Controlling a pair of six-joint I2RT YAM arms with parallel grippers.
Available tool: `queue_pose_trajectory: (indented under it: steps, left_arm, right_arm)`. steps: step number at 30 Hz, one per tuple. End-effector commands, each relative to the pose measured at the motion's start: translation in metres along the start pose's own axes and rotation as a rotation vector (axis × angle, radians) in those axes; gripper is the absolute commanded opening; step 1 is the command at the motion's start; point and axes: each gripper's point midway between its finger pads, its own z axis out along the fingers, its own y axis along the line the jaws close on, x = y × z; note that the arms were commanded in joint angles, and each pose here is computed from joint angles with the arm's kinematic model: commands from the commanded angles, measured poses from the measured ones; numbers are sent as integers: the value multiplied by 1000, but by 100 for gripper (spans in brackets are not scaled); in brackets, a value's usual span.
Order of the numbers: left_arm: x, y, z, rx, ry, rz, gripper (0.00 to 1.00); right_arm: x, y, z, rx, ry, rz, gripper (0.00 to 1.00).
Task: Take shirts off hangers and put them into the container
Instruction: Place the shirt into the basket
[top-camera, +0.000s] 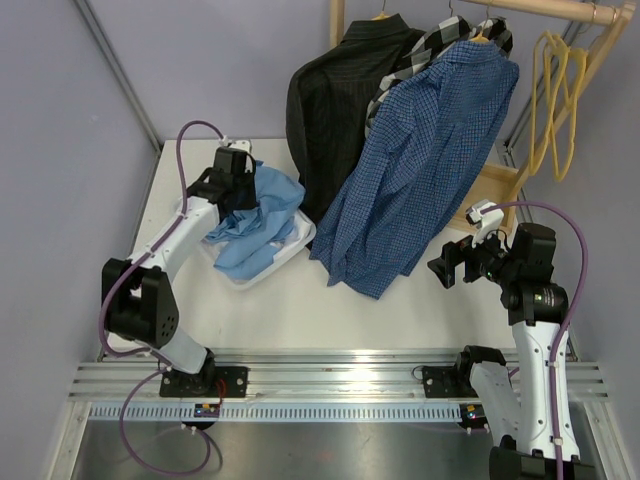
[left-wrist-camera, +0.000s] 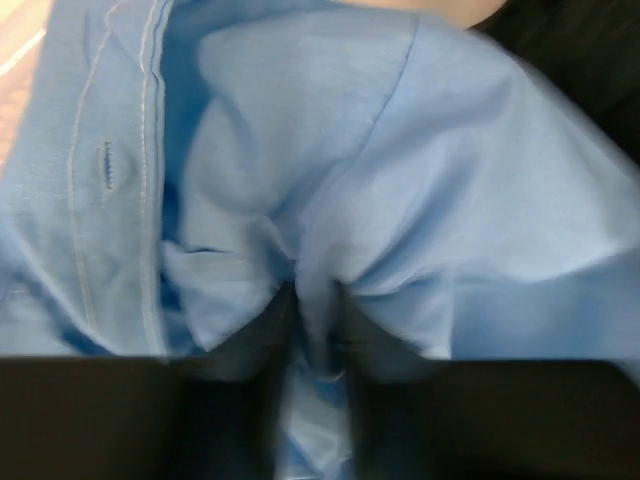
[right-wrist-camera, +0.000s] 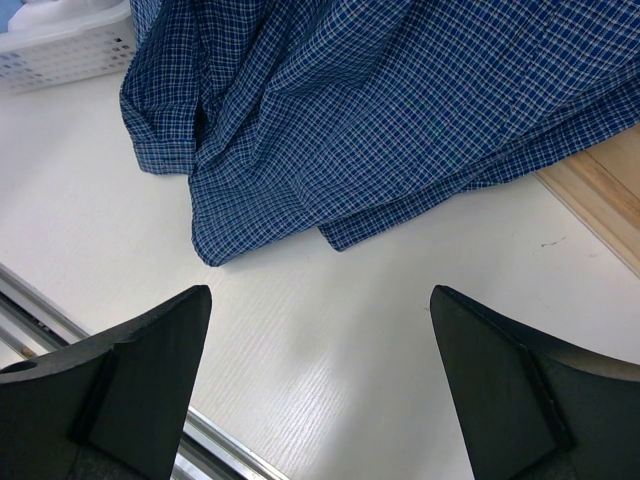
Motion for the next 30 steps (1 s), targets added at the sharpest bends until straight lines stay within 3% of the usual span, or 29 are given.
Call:
queue_pose_trajectory:
  steps: [1, 9, 17, 23, 26, 27, 30]
  left_arm:
    - [-2, 35, -15, -155, -62, 26, 0]
    - [41, 82, -18, -281, 54, 34, 0]
    - [107, 43, 48, -59, 382, 69, 0]
    - [115, 35, 50, -3, 409, 67, 2]
    - [94, 30, 36, 32, 335, 42, 21]
    - [81, 26, 25, 52, 290, 37, 42]
    - [50, 21, -8, 78, 155, 23, 77]
  right_arm:
    - [-5, -4, -1, 17, -20, -25, 99]
    - [-5, -4, -1, 12, -21, -27, 99]
    - [-5, -4, -1, 17, -20, -25, 100]
    - [-6, -5, -1, 21, -25, -26, 99]
    - [-8, -3, -2, 12, -33, -31, 99]
    - [-10, -1, -3, 1, -38, -32, 100]
    - [-20, 7, -10, -34, -37, -55, 99]
